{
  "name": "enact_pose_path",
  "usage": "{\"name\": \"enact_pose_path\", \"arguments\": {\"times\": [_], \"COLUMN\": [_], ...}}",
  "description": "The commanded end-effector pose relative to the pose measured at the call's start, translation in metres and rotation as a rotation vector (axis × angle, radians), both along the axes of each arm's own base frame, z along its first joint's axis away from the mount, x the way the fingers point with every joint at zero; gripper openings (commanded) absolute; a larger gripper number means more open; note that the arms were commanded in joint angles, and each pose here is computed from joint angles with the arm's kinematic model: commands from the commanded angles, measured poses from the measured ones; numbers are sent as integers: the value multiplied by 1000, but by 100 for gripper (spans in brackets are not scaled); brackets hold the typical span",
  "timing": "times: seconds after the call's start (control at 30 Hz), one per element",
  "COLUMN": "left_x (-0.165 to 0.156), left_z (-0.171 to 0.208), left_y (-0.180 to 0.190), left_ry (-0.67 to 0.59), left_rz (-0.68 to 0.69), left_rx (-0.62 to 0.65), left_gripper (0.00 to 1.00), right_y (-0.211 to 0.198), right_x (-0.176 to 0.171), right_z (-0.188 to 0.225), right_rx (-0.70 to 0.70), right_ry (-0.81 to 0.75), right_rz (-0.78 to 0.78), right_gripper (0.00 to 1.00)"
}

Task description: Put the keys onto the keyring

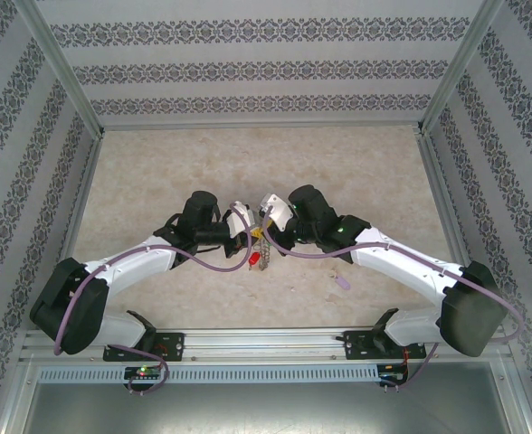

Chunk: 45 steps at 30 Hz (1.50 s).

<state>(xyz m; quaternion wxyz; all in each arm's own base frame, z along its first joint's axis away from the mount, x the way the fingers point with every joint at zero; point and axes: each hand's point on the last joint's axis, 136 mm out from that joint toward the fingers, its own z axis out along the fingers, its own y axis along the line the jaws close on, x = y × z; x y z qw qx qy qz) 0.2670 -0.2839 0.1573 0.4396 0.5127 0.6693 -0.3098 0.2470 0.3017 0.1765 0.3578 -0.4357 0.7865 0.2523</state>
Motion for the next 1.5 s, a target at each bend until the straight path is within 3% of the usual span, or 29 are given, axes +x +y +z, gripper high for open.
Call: {"name": "enact_pose_path", "arguments": {"times": [0.0, 0.37, 0.67, 1.03, 1.23, 1.47], "left_x": [2, 3, 1, -3, -4, 0], "left_z": [28, 11, 5, 11, 18, 18], "left_y": [-10, -3, -2, 0, -1, -2], "left_ry": [-80, -54, -44, -51, -58, -61], "left_rz": [-34, 23, 36, 14, 7, 8], "left_rx": [-46, -51, -63, -30, -32, -17], "left_gripper": [0, 0, 0, 26, 34, 34], "right_y": [-2, -39, -36, -12, -8, -5], "right_x": [5, 26, 29, 17, 13, 11], "right_z": [2, -3, 1, 26, 27, 27], "right_rx": [-6, -10, 2, 83, 82, 85], "right_ry": [0, 7, 1, -25, -43, -44], "right_rz": [-21, -255, -264, -145, -113, -106], "right_gripper": [0, 0, 0, 0, 0, 0]}}
